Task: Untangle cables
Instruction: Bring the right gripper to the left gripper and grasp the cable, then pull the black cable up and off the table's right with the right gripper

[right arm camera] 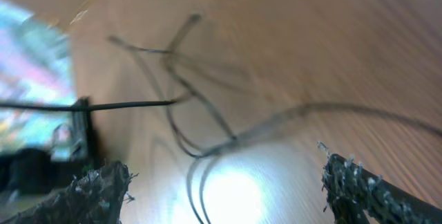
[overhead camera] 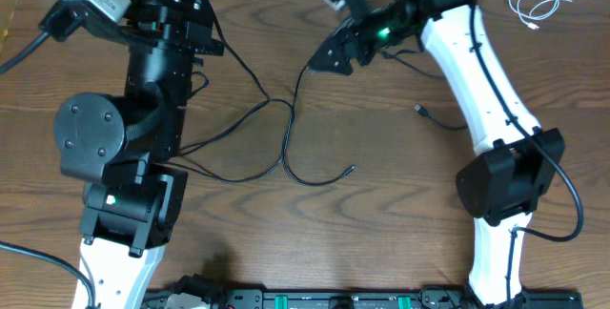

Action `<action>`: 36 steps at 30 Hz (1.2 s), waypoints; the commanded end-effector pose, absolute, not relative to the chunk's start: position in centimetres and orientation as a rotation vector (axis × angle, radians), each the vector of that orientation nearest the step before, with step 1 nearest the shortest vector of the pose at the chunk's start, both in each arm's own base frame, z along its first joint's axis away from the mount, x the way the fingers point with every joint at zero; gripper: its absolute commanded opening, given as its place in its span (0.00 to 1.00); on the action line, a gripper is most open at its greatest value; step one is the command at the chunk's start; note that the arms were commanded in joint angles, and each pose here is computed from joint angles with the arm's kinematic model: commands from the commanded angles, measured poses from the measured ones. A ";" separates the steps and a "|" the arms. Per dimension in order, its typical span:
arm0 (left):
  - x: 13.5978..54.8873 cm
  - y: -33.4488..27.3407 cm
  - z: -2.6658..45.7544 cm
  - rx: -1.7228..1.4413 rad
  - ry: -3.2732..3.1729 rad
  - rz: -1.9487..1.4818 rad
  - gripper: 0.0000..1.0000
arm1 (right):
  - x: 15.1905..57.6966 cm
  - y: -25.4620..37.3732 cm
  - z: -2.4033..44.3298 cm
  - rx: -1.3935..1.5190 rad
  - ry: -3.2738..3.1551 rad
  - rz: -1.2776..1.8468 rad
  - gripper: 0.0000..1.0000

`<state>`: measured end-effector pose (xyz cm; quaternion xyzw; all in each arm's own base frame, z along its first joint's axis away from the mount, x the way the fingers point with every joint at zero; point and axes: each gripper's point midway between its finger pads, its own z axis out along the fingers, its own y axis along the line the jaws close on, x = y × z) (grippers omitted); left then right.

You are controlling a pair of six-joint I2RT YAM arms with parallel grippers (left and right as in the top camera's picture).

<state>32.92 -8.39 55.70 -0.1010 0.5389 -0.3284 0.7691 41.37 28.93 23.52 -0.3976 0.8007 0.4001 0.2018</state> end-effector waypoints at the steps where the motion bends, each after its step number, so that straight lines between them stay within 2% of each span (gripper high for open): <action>1: 32.3 -7.9 57.0 -0.233 1.138 -0.712 0.07 | 37.4 32.8 25.4 -1.405 1.931 1.241 0.87; 10: 32.2 -7.7 56.5 -0.239 1.162 -0.702 0.07 | 33.6 36.8 24.6 -1.600 1.839 1.199 0.80; 14: 32.3 -7.7 56.3 -0.240 1.172 -0.701 0.07 | 33.5 38.2 25.0 -1.601 1.803 1.199 0.74; 15: 32.3 -7.7 56.3 -0.240 1.174 -0.700 0.07 | 33.6 38.5 25.1 -1.592 1.801 1.201 0.70; 16: 32.3 -7.7 56.2 -0.241 1.179 -0.699 0.07 | 33.7 38.8 25.1 -1.582 1.804 1.195 0.63; 17: 32.4 -7.7 56.0 -0.242 1.186 -0.697 0.07 | 34.3 39.0 25.0 -1.550 1.840 1.172 0.51; 19: 32.6 -7.6 55.6 -0.248 1.202 -0.688 0.07 | 36.2 38.8 24.3 -1.431 1.983 1.082 0.13; 20: 32.8 -7.3 55.2 -0.255 1.217 -0.677 0.07 | 37.3 38.4 23.8 -1.360 2.061 1.021 0.01; 25: 34.4 -5.2 51.1 -0.338 1.369 -0.573 0.07 | 42.7 34.2 23.4 -1.012 2.290 0.662 0.01; 30: 35.9 -4.5 43.8 -0.406 1.646 -0.479 0.07 | 44.2 30.4 29.5 -0.851 2.233 0.477 0.01; 34: 36.6 -4.3 37.9 -0.433 1.863 -0.394 0.08 | 43.6 27.4 34.3 -0.770 2.202 0.340 0.01; 35: 36.8 -4.3 36.8 -0.440 1.906 -0.381 0.09 | 43.3 26.9 35.1 -0.756 2.201 0.327 0.01; 36: 36.9 -4.3 35.5 -0.448 1.951 -0.367 0.16 | 43.0 26.2 36.0 -0.723 2.206 0.316 0.01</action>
